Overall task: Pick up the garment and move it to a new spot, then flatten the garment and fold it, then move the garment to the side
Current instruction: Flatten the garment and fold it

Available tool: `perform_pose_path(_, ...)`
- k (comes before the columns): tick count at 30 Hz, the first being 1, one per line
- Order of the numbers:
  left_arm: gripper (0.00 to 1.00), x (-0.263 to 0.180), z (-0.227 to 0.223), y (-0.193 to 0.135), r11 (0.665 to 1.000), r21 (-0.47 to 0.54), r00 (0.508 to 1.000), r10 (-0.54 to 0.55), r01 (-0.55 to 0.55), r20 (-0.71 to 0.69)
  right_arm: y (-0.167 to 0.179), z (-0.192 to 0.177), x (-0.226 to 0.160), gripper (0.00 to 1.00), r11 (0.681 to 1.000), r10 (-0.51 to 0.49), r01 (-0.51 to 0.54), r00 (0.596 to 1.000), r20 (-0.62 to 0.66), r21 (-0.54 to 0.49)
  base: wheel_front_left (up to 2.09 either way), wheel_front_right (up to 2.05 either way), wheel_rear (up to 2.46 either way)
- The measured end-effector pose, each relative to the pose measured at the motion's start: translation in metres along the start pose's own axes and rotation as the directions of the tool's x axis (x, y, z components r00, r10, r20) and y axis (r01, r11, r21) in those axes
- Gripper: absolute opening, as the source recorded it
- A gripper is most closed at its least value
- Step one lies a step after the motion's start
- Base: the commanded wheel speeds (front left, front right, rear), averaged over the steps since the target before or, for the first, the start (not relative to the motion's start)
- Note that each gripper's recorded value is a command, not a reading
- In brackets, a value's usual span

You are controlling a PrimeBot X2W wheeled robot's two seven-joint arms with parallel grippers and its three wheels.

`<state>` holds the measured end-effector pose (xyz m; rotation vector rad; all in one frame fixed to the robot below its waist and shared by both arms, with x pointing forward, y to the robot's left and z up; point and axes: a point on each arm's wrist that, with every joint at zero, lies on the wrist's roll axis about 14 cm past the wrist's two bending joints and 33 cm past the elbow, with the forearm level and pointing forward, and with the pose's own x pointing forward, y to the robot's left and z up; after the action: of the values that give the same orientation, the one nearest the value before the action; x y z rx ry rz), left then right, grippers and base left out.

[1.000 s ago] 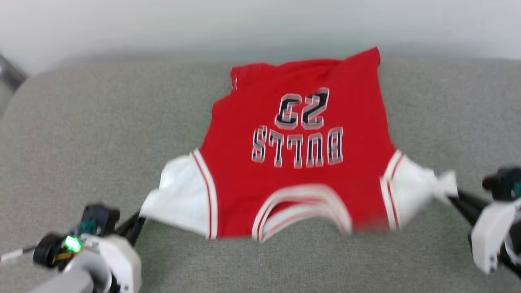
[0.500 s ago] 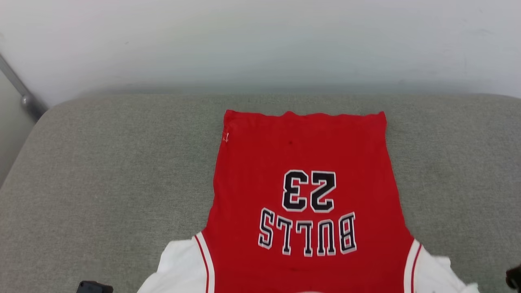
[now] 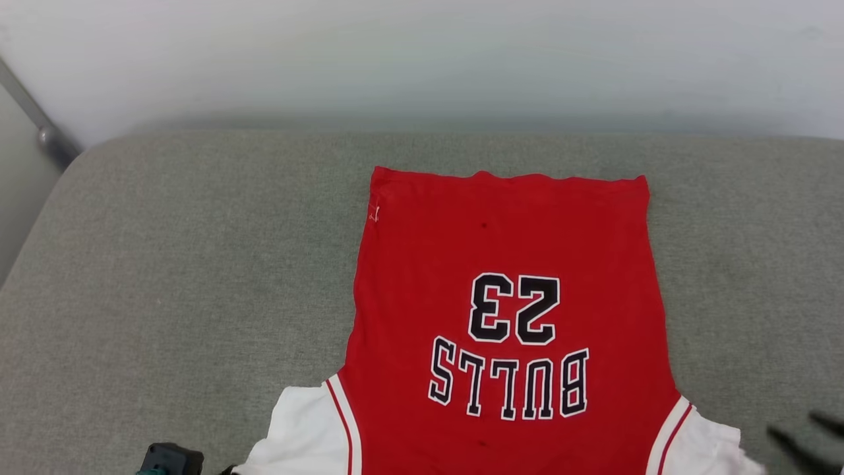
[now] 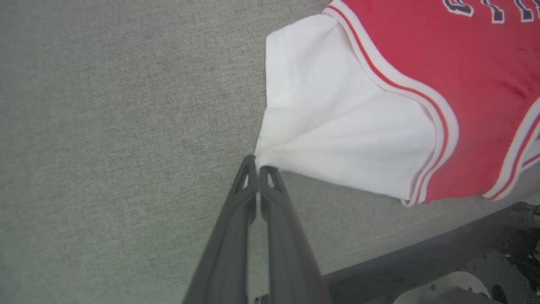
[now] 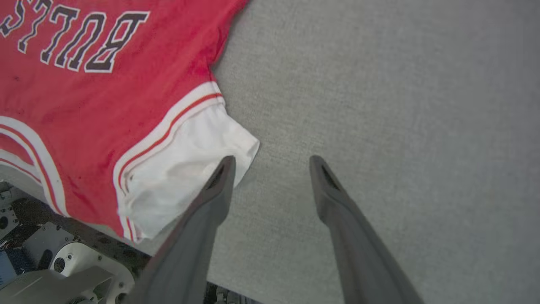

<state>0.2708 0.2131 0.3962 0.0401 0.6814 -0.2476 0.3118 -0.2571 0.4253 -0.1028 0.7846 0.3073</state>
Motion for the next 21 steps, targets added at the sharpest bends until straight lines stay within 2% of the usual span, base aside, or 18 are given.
perform_pose_path(7, 0.00, 0.010, 0.016, 0.002, 1.000, 0.022, 1.000, 0.006, -0.007, 0.029, -0.036, 0.129, -0.005, 1.00, 0.988, -0.058, 0.084, 0.978, 0.199, -0.129, 0.00, 0.00, 0.00)
perform_pose_path(9, 0.00, 0.014, 0.020, 0.003, 0.999, 0.033, 0.999, 0.003, -0.005, 0.034, -0.041, 0.157, 0.000, 1.00, 0.983, -0.052, 0.085, 0.978, 0.200, -0.160, 0.00, 0.00, 0.00)
perform_pose_path(13, 0.00, 0.024, 0.024, -0.001, 0.999, 0.041, 0.999, -0.008, 0.007, 0.032, -0.047, 0.196, 0.019, 1.00, 0.975, -0.049, 0.073, 0.992, 0.120, -0.210, 0.00, 0.00, 0.00)
perform_pose_path(15, 0.00, 0.029, 0.026, 0.000, 0.999, 0.038, 0.999, -0.004, 0.003, 0.035, -0.048, 0.205, 0.035, 1.00, 0.975, -0.045, 0.051, 0.999, 0.031, -0.216, 0.00, 0.00, 0.00)
perform_pose_path(21, 0.00, 0.041, 0.025, 0.003, 1.000, 0.026, 1.000, 0.015, -0.016, 0.026, -0.051, 0.230, 0.085, 1.00, 0.970, -0.077, 0.035, 0.982, -0.172, -0.239, 0.00, 0.00, 0.00)
